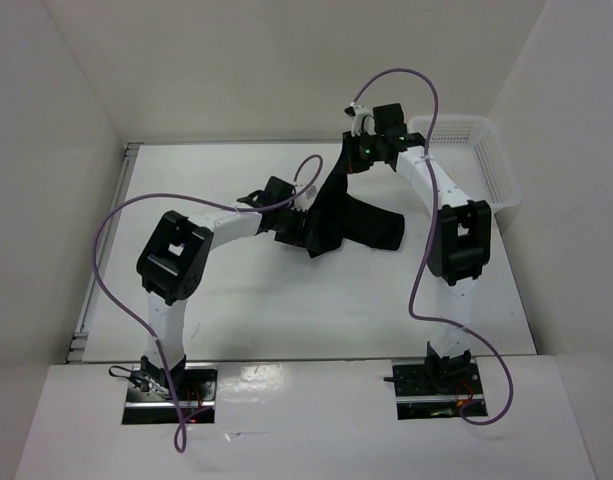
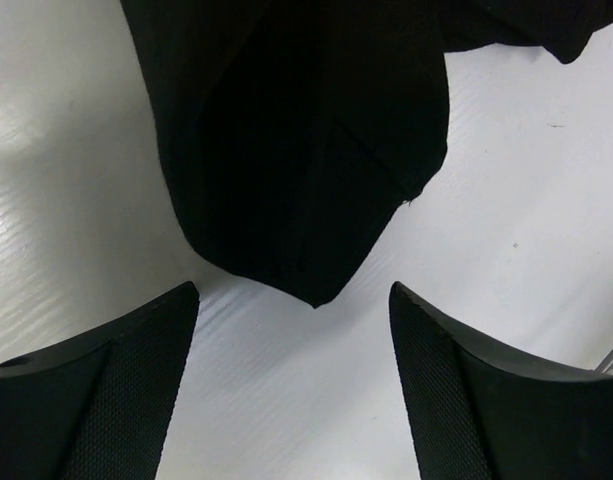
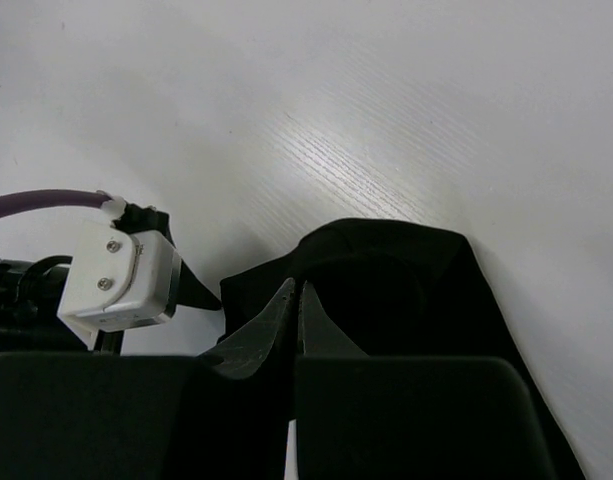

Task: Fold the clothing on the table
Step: Flatten the skirt out

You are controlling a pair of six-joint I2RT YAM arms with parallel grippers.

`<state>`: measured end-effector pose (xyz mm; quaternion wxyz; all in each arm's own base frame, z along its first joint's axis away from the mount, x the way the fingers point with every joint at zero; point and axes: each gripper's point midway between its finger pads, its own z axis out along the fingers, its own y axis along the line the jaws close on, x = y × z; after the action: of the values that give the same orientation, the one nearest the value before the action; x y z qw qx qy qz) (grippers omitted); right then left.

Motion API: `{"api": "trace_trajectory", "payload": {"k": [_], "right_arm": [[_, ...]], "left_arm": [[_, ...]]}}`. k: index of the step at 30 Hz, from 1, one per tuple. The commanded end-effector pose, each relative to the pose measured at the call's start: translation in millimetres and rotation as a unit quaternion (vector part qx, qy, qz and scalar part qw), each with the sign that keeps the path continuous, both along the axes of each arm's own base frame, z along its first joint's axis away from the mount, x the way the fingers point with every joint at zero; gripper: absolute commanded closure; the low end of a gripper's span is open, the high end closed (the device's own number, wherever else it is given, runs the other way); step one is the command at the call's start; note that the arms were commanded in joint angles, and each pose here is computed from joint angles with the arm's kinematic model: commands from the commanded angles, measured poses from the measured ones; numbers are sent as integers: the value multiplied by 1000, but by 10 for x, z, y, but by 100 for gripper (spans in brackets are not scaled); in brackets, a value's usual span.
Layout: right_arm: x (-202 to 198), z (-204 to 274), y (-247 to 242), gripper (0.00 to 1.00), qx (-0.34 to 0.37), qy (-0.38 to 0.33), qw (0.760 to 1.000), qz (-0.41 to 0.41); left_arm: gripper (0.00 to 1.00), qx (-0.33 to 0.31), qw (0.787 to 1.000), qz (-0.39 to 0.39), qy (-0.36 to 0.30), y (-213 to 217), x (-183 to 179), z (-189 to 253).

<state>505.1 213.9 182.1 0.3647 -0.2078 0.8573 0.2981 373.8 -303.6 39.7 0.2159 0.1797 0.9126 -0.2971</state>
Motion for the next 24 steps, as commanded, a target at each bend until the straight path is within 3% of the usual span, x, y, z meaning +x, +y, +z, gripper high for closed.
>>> {"api": "trace_trajectory", "payload": {"k": [1, 8, 14, 24], "right_arm": [[-36, 424, -36, 100, 16, -51, 999, 2], [-73, 451, -28, 100, 20, -56, 998, 7], [-80, 518, -93, 100, 19, -63, 998, -2], [-212, 608, -301, 100, 8, -68, 998, -10]], "left_arm": [[17, -14, 1000, -6, 5, -95, 55, -53], [41, -44, 999, -23, 23, -216, 21, -55], [100, -30, 998, -54, 9, -226, -5, -49], [100, -10, 990, -62, -123, 205, 213, 836]]}}
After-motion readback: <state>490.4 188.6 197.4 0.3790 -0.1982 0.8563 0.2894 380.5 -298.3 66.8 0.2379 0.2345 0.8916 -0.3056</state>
